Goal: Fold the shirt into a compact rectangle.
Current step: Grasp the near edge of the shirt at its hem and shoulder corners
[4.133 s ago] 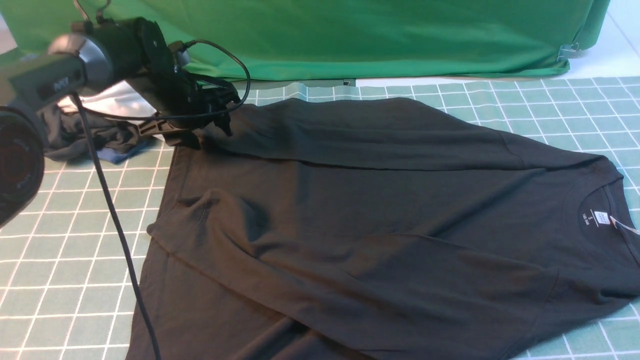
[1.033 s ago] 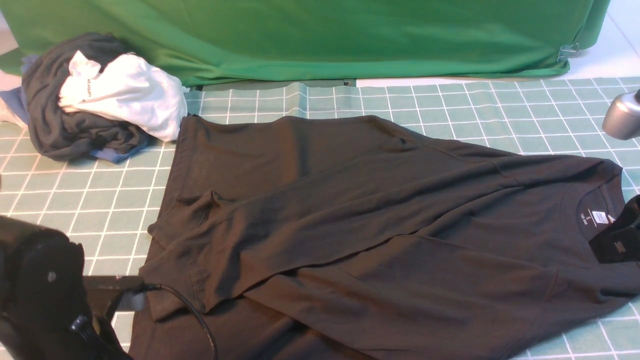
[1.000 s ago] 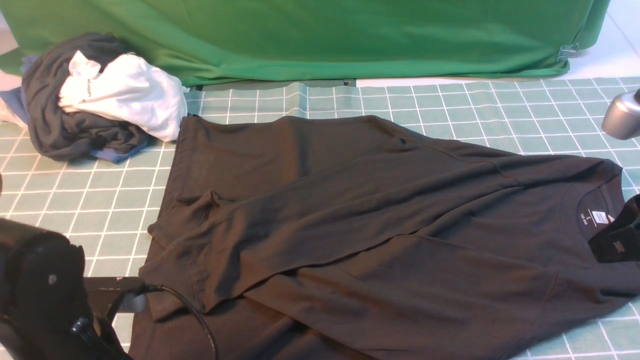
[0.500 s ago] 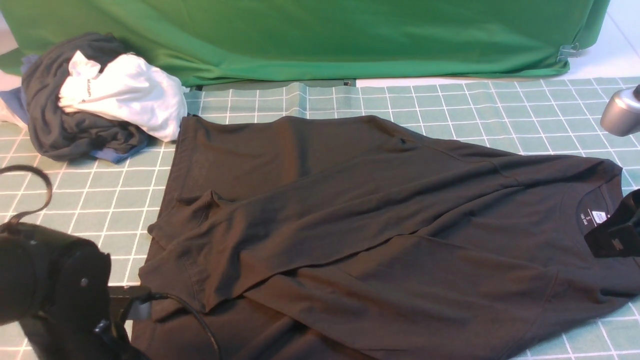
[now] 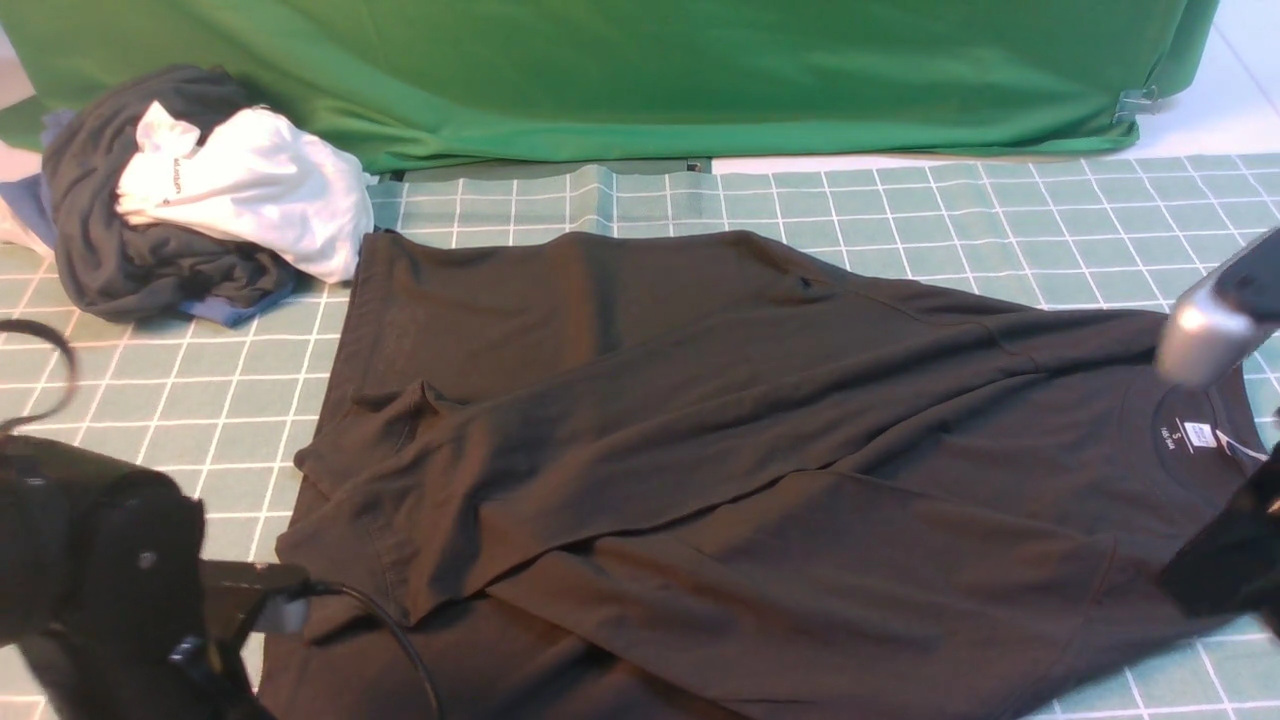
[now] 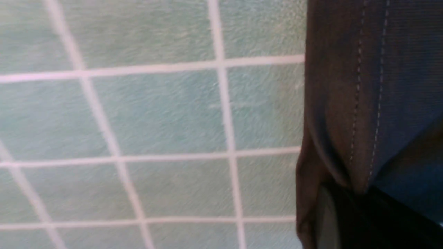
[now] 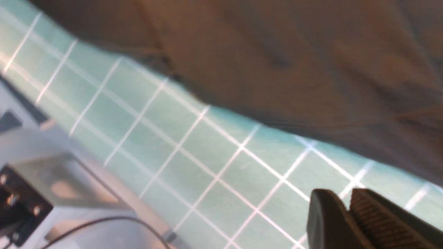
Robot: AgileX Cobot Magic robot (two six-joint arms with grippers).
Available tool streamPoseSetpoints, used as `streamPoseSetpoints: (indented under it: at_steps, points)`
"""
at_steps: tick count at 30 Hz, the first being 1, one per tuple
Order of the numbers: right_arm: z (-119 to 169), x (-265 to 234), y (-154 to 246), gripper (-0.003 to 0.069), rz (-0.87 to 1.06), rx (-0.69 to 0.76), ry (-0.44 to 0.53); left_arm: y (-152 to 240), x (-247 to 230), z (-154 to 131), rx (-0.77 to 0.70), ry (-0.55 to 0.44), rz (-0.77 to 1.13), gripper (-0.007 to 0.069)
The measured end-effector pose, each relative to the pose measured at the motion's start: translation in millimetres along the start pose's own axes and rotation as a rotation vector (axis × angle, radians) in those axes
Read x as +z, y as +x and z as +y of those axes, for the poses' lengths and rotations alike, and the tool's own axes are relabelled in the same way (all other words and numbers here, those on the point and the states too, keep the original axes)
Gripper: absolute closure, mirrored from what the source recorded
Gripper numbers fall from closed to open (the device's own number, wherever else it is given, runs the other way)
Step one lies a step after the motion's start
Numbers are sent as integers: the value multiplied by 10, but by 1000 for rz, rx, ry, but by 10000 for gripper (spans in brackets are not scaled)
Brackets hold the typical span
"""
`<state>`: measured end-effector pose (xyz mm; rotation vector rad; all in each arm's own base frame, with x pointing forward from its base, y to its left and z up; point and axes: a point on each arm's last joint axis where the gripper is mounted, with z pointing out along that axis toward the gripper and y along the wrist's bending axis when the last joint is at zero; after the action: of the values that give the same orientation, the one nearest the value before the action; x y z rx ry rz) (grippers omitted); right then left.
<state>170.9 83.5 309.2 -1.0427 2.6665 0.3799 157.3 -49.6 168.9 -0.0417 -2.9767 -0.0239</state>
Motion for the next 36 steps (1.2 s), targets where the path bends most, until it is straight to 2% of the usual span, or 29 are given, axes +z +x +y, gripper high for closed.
streamPoseSetpoints:
  at_steps: [4,6,8,11,12,13,15,19,24,29,36]
  points:
    - [239,169,-46,551,-4,-126,-32,103,-139,66,-16,-34,-47,618]
    - [427,379,-66,510,8,-210,-61,165,-193,104,-13,-58,-54,618]
    - [474,458,-69,488,23,-227,-70,175,-206,115,-17,-66,-60,618]
    - [640,796,-69,357,93,-287,-96,181,-222,140,-26,-88,-75,618]
    - [655,839,-66,342,103,-293,-99,181,-222,141,-26,-89,-75,618]
    - [704,1011,-87,282,135,-311,-101,178,-222,140,-31,-88,-78,618]
    - [762,1186,-116,246,164,-341,-98,177,-222,137,-33,-84,-79,618]
    - [829,1436,-143,228,206,-412,-73,171,-222,134,-33,-81,-86,618]
    - [783,1613,-186,225,212,-454,-9,168,-222,132,-25,-80,-89,615]
    - [737,1649,-262,218,147,-510,52,147,-224,126,-20,-72,-112,614]
    - [730,1651,-292,233,117,-532,67,133,-225,122,-20,-68,-127,614]
